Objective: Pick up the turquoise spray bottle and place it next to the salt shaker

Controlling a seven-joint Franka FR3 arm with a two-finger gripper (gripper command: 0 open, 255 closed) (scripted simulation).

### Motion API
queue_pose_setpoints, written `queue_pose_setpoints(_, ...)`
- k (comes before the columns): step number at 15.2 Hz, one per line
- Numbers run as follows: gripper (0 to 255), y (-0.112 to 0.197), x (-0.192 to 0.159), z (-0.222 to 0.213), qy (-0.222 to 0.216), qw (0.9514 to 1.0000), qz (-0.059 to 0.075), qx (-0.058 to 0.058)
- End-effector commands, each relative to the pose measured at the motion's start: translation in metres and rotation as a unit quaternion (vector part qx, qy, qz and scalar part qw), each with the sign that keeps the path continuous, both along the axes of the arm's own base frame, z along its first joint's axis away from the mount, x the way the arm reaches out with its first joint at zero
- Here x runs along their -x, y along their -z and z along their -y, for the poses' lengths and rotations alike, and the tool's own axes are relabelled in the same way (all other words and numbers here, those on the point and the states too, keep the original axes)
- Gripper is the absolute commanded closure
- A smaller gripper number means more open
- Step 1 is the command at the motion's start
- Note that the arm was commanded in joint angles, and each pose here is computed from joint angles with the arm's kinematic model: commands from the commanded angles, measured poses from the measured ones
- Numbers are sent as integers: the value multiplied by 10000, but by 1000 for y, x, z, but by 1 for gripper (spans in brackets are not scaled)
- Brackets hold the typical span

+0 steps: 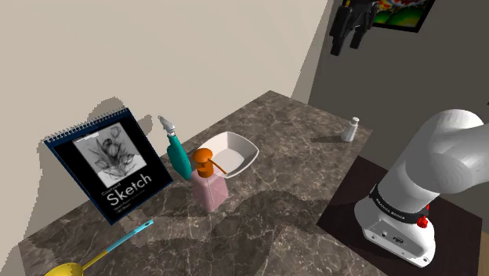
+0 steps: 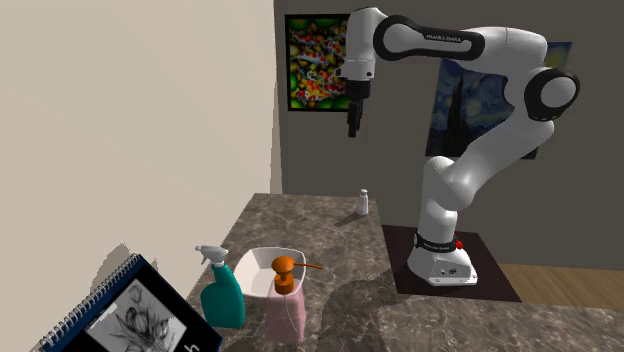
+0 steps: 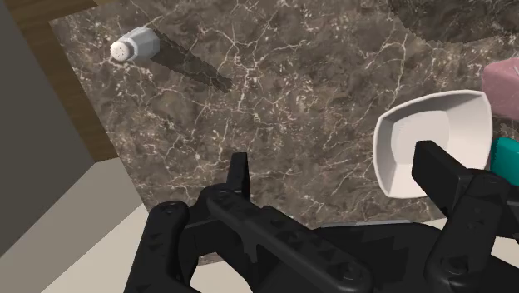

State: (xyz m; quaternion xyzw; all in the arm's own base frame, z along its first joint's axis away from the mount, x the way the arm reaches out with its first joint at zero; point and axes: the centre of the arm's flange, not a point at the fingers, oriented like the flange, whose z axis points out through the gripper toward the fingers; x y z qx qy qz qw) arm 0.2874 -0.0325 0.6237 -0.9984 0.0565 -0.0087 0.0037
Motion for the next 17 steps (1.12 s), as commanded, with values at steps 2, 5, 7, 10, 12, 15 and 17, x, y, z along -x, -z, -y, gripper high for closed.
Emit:
queue_pose_setpoints(2, 0, 4, -8, -10, -6, 10000, -3, 0)
queue_pose_setpoints(5, 0, 16, -30, -41, -26, 10000, -12, 2)
queue_pose_setpoints(7, 0, 25, -45, -61, -39, 10000, -18, 3)
queue_pose_setpoints(10, 0, 37, -67, -91, -58, 10000, -27, 4)
queue_pose_setpoints(12, 0, 45, -82, -112, -71, 10000, -33, 5)
queue_pose_setpoints(15, 0, 58, -104, -142, -90, 10000, -42, 7)
queue_pose_setpoints(17, 0, 66, -119, -163, -103, 9999, -48, 7)
